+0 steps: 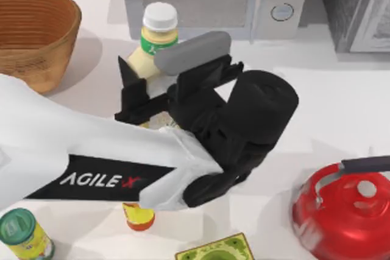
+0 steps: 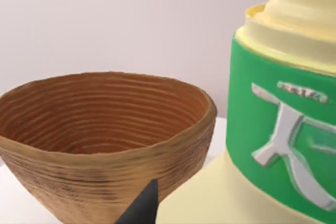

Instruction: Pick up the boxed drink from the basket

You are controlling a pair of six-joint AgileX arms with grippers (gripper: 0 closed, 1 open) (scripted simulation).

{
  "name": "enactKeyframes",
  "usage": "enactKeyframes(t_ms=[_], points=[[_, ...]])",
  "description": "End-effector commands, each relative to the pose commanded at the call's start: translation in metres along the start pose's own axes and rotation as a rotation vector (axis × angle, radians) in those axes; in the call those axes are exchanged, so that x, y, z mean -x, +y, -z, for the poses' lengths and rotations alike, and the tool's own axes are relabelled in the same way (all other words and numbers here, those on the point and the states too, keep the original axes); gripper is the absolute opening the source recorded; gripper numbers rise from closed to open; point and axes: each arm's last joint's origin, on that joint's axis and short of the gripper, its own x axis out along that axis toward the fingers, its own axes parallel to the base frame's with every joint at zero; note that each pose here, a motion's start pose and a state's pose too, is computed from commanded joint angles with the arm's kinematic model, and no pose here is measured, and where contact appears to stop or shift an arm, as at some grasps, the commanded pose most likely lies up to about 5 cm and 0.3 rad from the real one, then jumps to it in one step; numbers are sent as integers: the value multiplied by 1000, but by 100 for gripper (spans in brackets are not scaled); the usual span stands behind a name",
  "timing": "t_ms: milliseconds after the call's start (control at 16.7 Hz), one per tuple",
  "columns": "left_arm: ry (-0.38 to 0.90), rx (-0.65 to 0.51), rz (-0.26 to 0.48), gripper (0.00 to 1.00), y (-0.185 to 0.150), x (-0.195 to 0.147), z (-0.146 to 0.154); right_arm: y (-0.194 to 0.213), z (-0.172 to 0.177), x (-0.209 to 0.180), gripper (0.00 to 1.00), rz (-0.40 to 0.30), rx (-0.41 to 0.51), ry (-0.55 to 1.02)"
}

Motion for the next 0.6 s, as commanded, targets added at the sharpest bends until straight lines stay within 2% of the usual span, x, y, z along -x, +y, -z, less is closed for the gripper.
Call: enactKeyframes(t_ms=[300,600], points=[[-5,7,-20,0,-3,-4,8,0,0,0,100,0,0,0],[-18,72,-58,0,-4,-16,26,0,0,0,100,0,0,0]])
